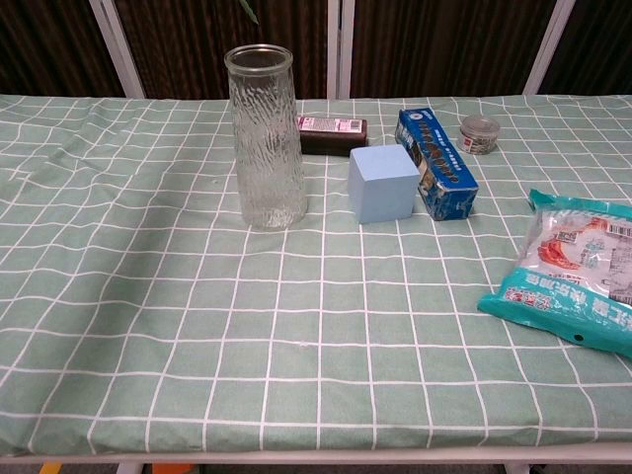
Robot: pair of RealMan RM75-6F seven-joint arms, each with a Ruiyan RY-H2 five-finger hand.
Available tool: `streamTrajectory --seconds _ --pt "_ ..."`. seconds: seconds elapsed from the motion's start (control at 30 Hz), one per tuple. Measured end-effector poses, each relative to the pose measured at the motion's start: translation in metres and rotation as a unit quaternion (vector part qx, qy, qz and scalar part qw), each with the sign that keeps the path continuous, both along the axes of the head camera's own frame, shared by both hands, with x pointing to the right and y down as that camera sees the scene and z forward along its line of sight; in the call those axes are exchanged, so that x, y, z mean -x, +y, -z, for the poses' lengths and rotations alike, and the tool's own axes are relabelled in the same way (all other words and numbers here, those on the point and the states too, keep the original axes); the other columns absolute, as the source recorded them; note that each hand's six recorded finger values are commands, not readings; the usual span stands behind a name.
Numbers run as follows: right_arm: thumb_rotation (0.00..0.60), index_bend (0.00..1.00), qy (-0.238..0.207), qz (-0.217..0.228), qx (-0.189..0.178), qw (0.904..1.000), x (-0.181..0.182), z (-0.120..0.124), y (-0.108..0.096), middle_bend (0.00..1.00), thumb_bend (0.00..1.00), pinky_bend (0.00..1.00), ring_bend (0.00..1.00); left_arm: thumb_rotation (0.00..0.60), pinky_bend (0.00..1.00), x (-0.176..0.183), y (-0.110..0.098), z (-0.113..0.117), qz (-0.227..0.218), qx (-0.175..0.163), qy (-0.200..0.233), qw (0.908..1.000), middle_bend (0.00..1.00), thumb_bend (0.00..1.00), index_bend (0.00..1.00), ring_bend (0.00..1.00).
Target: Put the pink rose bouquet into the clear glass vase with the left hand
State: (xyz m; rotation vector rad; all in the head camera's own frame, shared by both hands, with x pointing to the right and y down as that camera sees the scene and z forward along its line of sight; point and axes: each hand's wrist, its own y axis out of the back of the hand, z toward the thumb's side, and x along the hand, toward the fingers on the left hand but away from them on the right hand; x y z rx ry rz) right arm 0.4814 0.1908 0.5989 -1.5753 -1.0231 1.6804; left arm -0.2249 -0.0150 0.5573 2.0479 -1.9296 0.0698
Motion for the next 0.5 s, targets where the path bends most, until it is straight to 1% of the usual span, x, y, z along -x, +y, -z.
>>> streamTrajectory --seconds 0.1,0.23,0.4,0.5 --pt "0.600 0.00 -0.002 0.000 0.002 1.0000 0.000 -0.001 -0.001 0.00 0.21 0.00 0.00 0.600 0.58 -0.006 -0.001 -0.008 -0.007 -0.002 -0.009 0.9999 0.61 0.35 0.68 0.53" --pt "0.600 0.00 -0.002 -0.002 0.005 1.0000 -0.002 -0.004 -0.001 0.00 0.21 0.00 0.00 0.600 0.58 -0.013 0.001 -0.016 -0.016 -0.015 -0.033 0.9992 0.61 0.35 0.68 0.53" --pt "0.600 0.00 0.000 -0.005 0.012 0.9999 -0.008 -0.007 -0.001 0.00 0.21 0.00 0.00 0.600 0.58 -0.017 0.006 -0.029 -0.027 -0.030 -0.073 0.9965 0.60 0.35 0.68 0.53" --pt "0.600 0.00 -0.001 -0.008 0.012 0.9999 -0.010 -0.007 -0.001 0.00 0.21 0.00 0.00 0.600 0.57 -0.019 0.008 -0.036 -0.036 -0.041 -0.100 0.9934 0.58 0.35 0.65 0.51"
